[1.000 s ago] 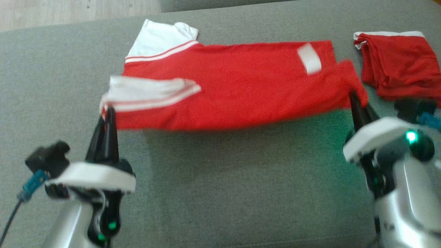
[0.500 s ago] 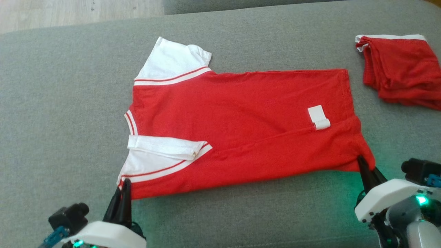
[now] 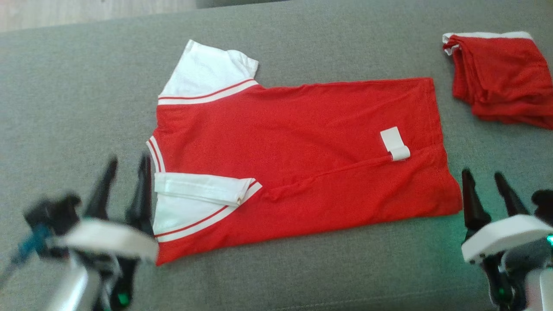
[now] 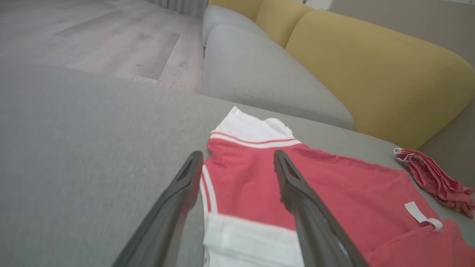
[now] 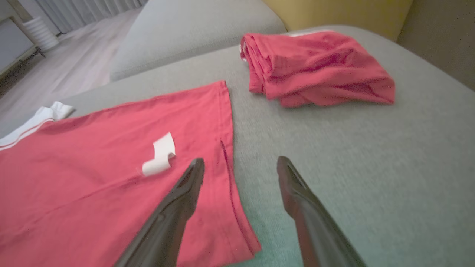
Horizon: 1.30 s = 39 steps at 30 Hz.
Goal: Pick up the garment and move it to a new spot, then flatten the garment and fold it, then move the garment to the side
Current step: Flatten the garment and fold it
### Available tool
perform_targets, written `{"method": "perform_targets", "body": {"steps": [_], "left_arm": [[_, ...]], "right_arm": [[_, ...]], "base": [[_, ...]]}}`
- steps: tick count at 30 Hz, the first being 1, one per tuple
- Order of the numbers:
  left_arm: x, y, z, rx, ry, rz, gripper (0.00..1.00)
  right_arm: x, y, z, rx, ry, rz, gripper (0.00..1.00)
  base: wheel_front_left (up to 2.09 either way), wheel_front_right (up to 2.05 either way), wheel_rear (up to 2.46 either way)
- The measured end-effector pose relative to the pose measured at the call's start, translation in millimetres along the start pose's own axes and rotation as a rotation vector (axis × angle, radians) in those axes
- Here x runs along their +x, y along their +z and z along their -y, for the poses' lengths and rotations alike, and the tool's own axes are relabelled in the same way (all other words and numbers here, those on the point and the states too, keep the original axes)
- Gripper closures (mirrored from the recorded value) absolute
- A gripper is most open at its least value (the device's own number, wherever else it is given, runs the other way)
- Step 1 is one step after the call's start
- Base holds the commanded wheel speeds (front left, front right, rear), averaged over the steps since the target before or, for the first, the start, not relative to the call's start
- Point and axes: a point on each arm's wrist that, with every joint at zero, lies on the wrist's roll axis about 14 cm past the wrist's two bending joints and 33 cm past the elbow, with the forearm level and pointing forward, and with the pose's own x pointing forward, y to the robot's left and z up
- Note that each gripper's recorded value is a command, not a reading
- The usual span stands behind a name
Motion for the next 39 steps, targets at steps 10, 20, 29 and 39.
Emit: {"method": "perform_targets", "body": {"steps": [10, 20, 29, 39], "left_arm": [[100.2, 129.2, 56.2, 0.385, -0.269, 0.112, 0.00], [199.8, 69.1, 21.1, 0.532, -0.209, -0.221, 0.00], [244.5, -20.0, -17.0, 0.466, -0.129, -0.489, 0.00], [239.0, -35.8, -14.9, 0.463, -0.154, -0.587, 0.69]], "right_arm": [[33.7, 66.0, -44.5, -0.104, 0.107, 0.187, 0.00], [66.8, 73.4, -66.1, -0.159, 0.169, 0.189, 0.00], [77.7, 59.3, -41.7, -0.182, 0.111, 0.147, 0.00], [79.1, 59.4, -37.1, -0.184, 0.099, 0.150, 0.00]], "base": [[0.00, 0.00, 0.00], [0.00, 0.00, 0.00], [0.00, 0.00, 0.00], [0.00, 0.00, 0.00]]}}
